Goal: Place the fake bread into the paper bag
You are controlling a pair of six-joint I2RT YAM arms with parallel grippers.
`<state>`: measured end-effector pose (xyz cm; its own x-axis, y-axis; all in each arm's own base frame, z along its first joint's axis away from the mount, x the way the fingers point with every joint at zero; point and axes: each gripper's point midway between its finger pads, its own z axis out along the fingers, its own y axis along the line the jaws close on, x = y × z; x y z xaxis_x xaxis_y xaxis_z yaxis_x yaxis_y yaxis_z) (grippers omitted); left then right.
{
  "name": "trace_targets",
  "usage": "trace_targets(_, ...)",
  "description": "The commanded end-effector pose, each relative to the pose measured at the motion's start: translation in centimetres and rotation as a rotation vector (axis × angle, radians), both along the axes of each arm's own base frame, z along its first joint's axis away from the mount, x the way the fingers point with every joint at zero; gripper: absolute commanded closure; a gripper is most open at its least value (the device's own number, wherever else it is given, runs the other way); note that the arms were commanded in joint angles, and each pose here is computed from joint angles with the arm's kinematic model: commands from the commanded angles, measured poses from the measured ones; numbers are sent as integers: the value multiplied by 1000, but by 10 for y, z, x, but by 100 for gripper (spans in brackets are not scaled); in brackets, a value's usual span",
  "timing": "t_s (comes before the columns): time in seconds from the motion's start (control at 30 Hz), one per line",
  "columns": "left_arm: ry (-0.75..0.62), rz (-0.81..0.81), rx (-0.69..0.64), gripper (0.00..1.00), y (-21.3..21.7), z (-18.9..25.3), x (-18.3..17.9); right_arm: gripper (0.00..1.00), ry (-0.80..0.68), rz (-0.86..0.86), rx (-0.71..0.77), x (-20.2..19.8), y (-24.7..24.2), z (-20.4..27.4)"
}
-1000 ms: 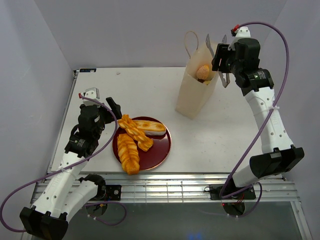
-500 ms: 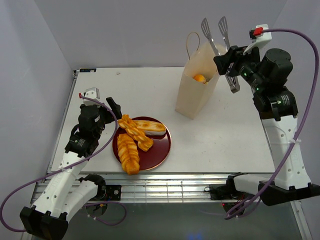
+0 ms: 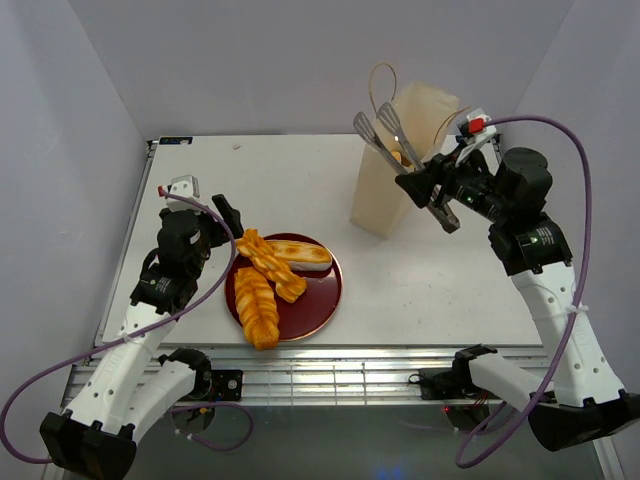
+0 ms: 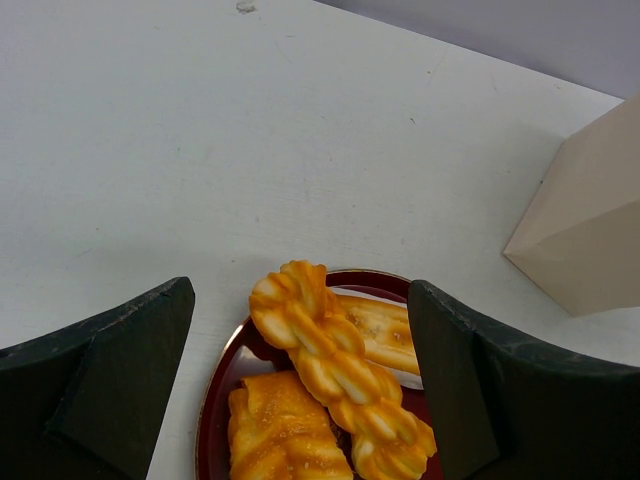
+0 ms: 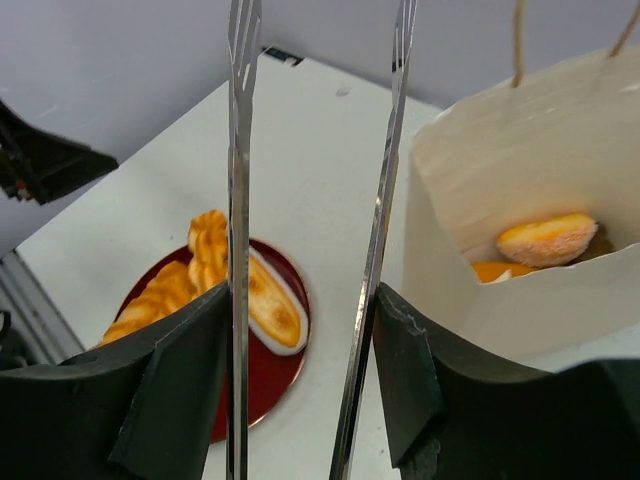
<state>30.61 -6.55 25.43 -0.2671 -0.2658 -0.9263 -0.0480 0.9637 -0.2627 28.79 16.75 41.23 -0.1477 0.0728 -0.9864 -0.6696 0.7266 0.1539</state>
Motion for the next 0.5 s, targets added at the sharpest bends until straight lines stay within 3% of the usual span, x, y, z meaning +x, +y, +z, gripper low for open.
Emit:
trace_targets(0.0,-7,15,13,2,3,2,0,39,-42,119,8,-18,24,-5)
trace_targets(0.47,-2,21,16,2,4,1,0,41,87,314,-118,-71,110,-92)
